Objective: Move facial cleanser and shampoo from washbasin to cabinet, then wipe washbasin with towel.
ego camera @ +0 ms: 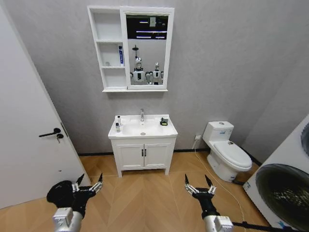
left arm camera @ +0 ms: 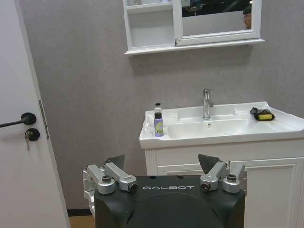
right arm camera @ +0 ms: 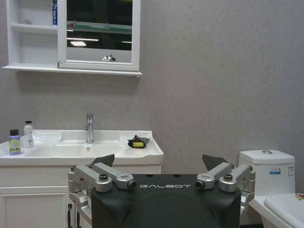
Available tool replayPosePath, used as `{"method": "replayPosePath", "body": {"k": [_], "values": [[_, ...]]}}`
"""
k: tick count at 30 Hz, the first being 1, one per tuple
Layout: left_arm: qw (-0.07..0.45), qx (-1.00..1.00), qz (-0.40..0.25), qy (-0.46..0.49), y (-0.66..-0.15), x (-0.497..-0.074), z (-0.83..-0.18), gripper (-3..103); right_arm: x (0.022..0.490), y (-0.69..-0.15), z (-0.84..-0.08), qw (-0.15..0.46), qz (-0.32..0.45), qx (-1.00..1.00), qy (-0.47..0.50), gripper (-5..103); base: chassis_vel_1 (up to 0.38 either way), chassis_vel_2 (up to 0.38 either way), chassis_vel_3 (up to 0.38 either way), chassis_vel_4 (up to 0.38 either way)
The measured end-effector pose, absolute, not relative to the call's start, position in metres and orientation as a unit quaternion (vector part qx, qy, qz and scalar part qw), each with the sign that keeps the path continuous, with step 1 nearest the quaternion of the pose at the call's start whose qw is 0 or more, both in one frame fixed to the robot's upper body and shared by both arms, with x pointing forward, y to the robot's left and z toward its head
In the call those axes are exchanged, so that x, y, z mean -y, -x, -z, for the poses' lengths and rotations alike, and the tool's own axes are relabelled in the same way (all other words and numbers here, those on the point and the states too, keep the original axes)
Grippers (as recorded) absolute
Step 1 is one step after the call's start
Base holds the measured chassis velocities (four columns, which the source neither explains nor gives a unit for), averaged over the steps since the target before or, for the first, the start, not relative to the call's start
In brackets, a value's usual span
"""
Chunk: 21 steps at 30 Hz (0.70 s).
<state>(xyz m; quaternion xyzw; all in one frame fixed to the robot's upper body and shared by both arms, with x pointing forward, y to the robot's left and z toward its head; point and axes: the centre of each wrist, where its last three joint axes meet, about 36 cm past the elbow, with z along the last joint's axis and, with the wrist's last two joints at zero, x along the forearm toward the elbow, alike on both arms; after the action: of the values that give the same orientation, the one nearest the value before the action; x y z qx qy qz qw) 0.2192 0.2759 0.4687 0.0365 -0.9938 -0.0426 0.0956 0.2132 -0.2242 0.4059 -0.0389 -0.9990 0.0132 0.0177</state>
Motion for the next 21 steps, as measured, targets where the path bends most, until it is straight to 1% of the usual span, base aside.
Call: {"method": "replayPosePath", "body": {"k": [10, 17, 21], "values": [[0.091, 0.994, 0.028, -0.047, -0.2192, -0.2758, -0.4736, 88, 0.2270, -0.2104, -0.4018, -0.010, -0.023, 0.999, 0.042, 100, 0.000, 0.000, 0.000, 0.000], [0.091, 0.994, 0.024, -0.047, -0.2188, -0.2742, -0.4742, 88, 0.2274, -0.2081, -0.4065, -0.012, -0.021, 0.999, 0.041, 100, 0.000, 0.000, 0.000, 0.000], [0.089, 0.995, 0.022, -0.051, -0.2181, -0.2752, -0.4773, 88, 0.2258, -0.2058, -0.4046, -0.001, -0.012, 0.999, 0.040, 100, 0.000, 0.000, 0.000, 0.000]]}}
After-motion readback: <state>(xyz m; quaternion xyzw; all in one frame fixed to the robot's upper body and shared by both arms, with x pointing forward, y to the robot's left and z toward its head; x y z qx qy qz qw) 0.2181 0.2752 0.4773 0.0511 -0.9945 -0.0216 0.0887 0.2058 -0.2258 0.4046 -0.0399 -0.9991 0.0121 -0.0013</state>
